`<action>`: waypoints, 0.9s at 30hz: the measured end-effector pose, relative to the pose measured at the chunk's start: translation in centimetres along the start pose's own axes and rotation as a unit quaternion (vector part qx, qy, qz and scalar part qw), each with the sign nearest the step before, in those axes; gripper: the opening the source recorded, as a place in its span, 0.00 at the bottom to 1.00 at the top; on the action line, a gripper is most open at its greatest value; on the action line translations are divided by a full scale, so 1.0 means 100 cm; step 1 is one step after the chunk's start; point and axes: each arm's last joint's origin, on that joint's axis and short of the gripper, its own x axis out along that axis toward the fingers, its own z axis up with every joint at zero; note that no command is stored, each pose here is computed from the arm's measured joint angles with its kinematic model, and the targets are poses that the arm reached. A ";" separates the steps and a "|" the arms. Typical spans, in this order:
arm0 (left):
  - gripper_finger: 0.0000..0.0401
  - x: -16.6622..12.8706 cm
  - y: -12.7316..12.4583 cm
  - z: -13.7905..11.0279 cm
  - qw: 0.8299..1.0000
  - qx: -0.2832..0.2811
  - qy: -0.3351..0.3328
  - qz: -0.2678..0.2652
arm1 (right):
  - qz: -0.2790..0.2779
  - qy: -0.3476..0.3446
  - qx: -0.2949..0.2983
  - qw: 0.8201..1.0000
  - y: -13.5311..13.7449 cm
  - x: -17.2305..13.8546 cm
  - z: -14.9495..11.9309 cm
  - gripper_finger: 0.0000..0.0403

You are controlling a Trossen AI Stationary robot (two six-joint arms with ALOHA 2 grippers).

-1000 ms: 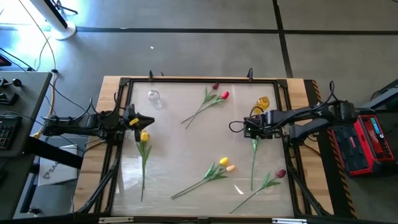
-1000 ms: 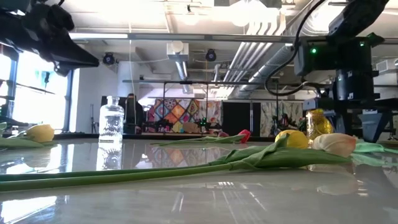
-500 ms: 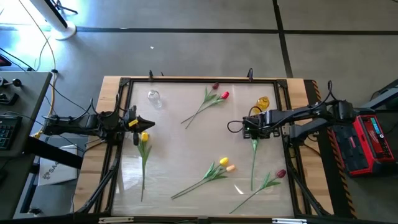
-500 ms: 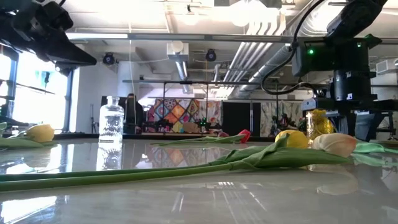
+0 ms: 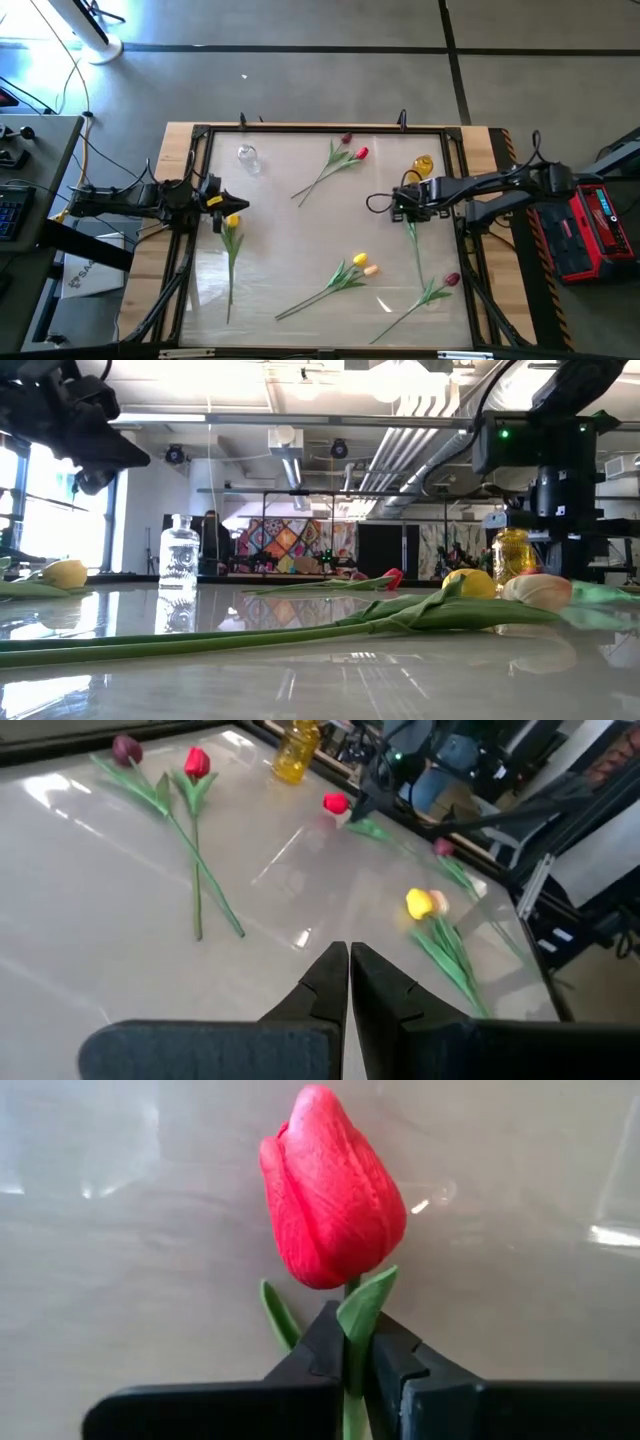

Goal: Sort flowers into vase by color
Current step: Put the bottom red tulip into the yellow vase

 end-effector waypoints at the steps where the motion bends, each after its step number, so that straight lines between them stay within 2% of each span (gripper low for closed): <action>1: 0.01 0.000 0.000 0.000 1.000 0.004 -0.001 0.001 | 0.004 -0.002 0.000 1.000 0.000 -0.001 0.000 0.02; 7: 0.01 0.000 0.000 0.000 1.000 0.005 -0.005 0.004 | 0.043 -0.006 -0.006 0.999 -0.004 -0.014 0.000 0.01; 15: 0.01 0.000 0.000 0.000 1.000 0.005 -0.005 0.004 | 0.152 -0.065 0.007 0.986 -0.014 -0.048 -0.009 0.00; 21: 0.01 0.000 0.000 0.000 1.000 0.005 -0.005 0.004 | 0.243 -0.151 -0.022 0.958 -0.021 -0.072 -0.011 0.00; 27: 0.01 0.000 0.000 0.000 1.000 0.005 -0.005 0.004 | 0.288 -0.257 -0.088 0.918 -0.026 -0.092 -0.010 0.00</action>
